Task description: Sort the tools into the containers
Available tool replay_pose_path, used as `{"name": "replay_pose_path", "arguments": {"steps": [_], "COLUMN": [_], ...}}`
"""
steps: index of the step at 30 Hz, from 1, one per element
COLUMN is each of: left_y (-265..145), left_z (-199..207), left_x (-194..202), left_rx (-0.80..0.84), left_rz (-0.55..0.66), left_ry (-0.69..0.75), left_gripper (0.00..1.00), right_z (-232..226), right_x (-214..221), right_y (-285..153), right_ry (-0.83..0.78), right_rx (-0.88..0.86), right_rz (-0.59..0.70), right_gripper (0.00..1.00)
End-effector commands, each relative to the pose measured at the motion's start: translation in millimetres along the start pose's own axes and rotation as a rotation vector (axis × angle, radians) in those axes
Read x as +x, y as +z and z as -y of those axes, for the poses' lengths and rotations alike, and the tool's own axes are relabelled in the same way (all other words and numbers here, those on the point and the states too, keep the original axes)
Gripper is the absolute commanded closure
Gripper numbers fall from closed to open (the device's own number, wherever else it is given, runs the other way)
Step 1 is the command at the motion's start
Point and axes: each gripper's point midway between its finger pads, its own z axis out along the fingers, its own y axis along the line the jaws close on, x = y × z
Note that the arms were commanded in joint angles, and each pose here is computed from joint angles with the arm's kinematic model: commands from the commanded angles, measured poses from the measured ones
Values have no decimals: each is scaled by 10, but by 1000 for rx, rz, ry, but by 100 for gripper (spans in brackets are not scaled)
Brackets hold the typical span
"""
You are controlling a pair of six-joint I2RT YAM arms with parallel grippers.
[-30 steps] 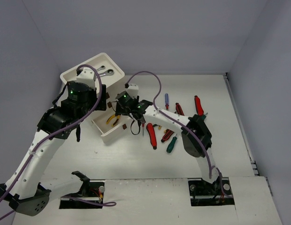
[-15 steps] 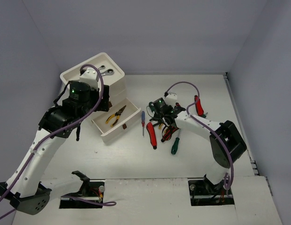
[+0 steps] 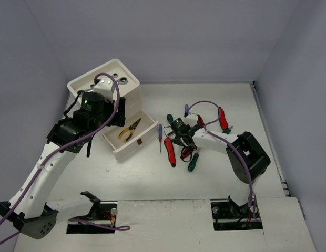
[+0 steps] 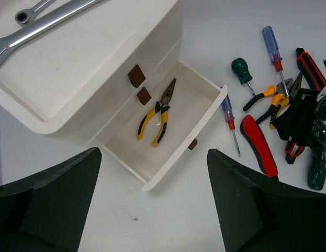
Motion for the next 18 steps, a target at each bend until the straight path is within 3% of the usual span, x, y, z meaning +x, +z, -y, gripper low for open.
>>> {"name": "replay_pose_path", "arguments": {"steps": [1,11,18], "left_y": [-32,-40,-6], "left_z": [33,26,26], "left_x": [-109,-92,-64], "left_rx": [16,15,9], "left_rz": [41,40,30], "left_ry": [-26,-25,-31], "left_gripper": [22,22,22], "right_z": [-157,-23,104], "right_x": [-116,37,-46], "right_y": [59,250,142], "right_ry": [32,25,16], "right_rx": [-23,33,50], "right_rz": [35,3,46], "right_gripper": [70,77,100]}}
